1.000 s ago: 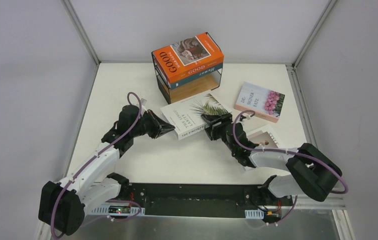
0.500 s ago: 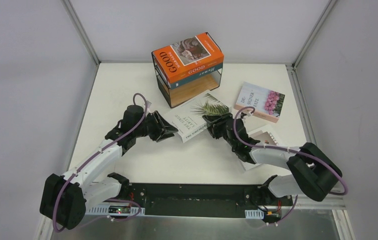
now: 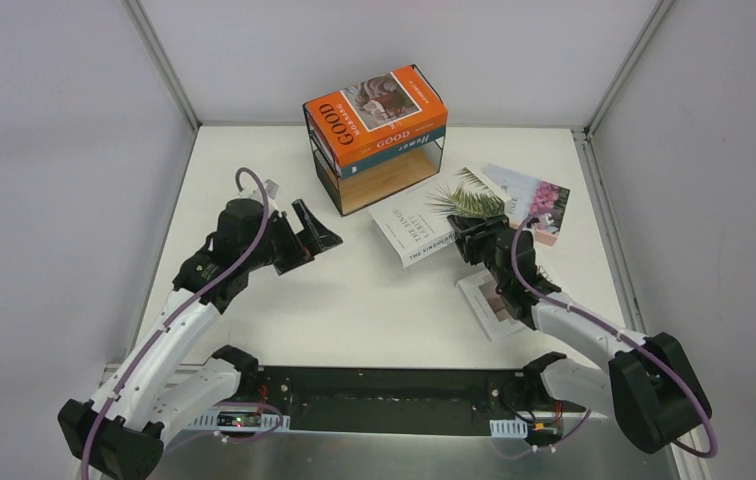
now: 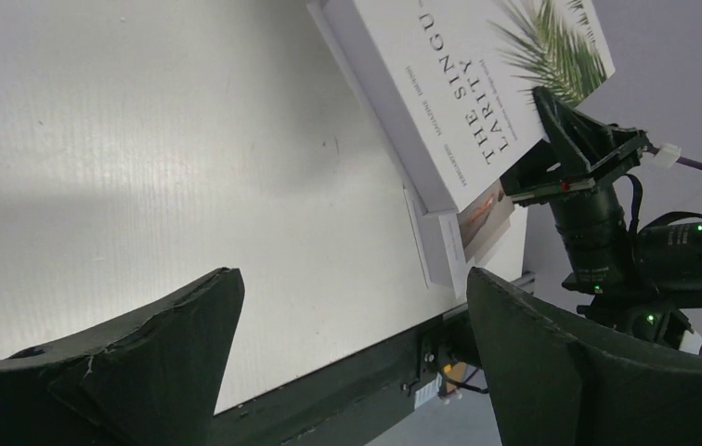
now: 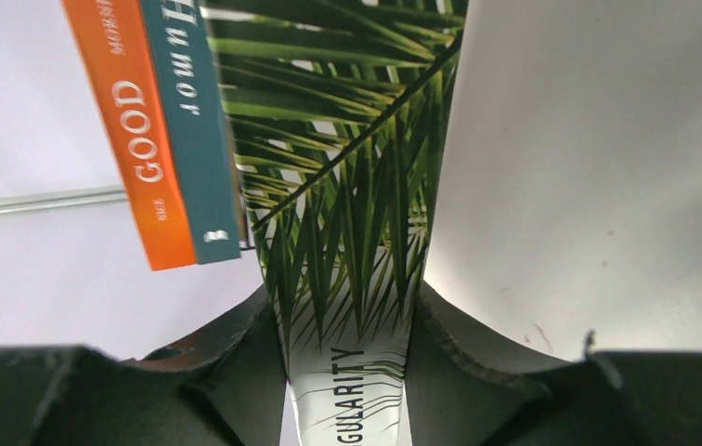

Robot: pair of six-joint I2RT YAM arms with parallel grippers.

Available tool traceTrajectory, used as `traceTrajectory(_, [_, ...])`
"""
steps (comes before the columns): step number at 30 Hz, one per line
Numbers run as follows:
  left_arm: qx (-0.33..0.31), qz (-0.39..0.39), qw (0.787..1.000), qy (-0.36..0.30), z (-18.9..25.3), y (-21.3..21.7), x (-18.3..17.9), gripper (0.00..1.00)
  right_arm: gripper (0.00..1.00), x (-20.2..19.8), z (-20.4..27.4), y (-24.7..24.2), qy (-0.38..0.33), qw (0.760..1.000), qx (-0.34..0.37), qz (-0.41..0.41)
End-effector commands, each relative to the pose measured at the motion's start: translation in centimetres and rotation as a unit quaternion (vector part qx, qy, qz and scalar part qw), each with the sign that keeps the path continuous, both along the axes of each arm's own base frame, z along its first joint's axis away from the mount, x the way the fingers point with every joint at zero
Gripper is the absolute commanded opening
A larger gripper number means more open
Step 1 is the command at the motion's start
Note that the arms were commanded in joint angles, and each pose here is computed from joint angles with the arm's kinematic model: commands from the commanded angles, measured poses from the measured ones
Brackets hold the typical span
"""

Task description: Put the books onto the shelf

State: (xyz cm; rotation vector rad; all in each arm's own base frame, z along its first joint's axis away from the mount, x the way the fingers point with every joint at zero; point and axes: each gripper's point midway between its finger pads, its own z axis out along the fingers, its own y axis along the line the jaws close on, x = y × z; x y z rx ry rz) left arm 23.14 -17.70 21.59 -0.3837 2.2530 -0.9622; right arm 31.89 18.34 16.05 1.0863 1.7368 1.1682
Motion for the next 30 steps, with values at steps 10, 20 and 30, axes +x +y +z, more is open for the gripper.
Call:
traceTrajectory(10, [0.018,0.062,0.997,-0.045,1.3,3.3,-1.8,0.93,0.0,4.7,2.8,4.3,-0.118,0.988,0.09,0.049])
traceTrajectory(20, [0.002,0.07,0.997,-0.045,1.3,3.8,-3.0,0.93,0.0,8.0,1.7,6.0,-0.111,0.988,0.098,0.042])
traceTrajectory(30, [-0.002,0.078,0.996,-0.044,1.4,4.3,-4.0,0.92,0.0,10.6,0.2,7.4,-0.103,0.986,0.123,0.038])
